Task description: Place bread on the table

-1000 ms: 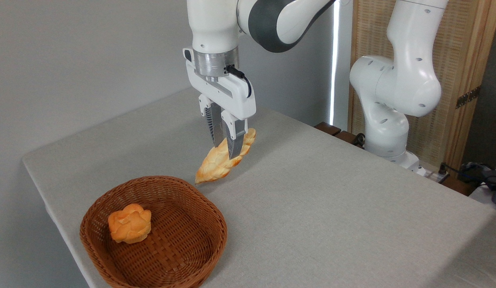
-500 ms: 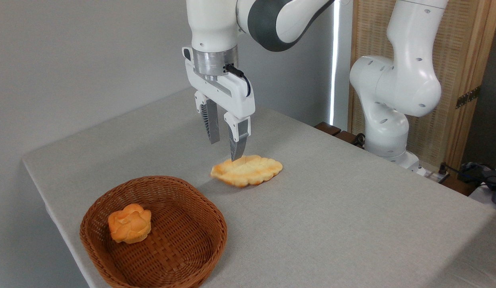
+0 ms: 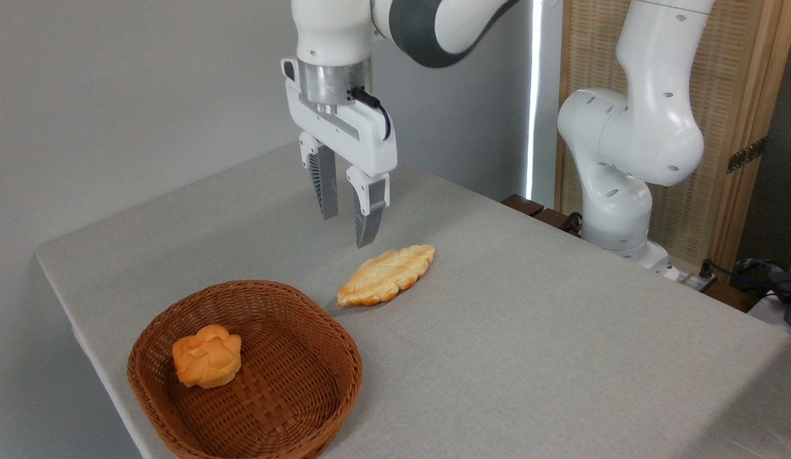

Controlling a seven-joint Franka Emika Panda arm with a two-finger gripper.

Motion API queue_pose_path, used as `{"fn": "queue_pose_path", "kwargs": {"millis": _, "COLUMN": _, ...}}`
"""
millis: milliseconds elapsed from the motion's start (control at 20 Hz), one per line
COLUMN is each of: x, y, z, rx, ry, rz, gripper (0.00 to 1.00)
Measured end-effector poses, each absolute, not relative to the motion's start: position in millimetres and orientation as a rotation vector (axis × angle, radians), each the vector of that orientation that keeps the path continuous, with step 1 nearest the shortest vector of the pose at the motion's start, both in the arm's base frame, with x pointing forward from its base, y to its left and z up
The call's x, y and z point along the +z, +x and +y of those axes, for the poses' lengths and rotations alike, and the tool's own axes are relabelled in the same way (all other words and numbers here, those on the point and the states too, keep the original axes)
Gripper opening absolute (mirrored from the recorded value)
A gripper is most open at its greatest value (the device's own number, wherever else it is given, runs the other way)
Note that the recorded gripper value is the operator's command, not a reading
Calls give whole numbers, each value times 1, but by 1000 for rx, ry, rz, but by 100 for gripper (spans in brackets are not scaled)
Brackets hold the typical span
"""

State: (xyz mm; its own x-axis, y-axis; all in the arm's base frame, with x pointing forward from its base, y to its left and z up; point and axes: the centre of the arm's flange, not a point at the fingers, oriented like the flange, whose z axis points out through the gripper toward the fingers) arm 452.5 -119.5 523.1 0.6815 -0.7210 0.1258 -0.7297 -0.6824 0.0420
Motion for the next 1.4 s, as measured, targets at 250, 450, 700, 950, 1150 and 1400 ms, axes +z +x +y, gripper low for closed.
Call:
{"fn": "queue_pose_path", "kwargs": {"millis": 250, "x": 575, "y": 492, "z": -110, "rx": 136, "ry": 2803, "rz": -1177, "gripper": 100}}
{"fn": "queue_pose_path", "kwargs": {"millis": 450, "x": 591, "y": 515, "z": -91, "rx": 122, "ry": 2836, "rz": -1163, "gripper": 100}}
{"fn": "queue_pose_path", "kwargs": {"millis": 700, "x": 607, "y": 525, "z": -87, "rx": 59, "ry": 2827, "rz": -1244, "gripper": 100}}
{"fn": "queue_pose_path", "kwargs": {"millis": 950, "x": 619, "y": 534, "z": -61, "rx": 82, "ry": 2852, "rz": -1198, "gripper": 100}}
{"fn": "queue_pose_path", "kwargs": {"millis": 1150, "x": 621, "y": 535, "z": -47, "rx": 90, "ry": 2864, "rz": -1169, "gripper": 100}}
{"fn": "queue_pose_path", "kwargs": {"millis": 1400, "x": 622, "y": 535, "z": -47, "rx": 92, "ry": 2864, "rz": -1170, "gripper": 100}}
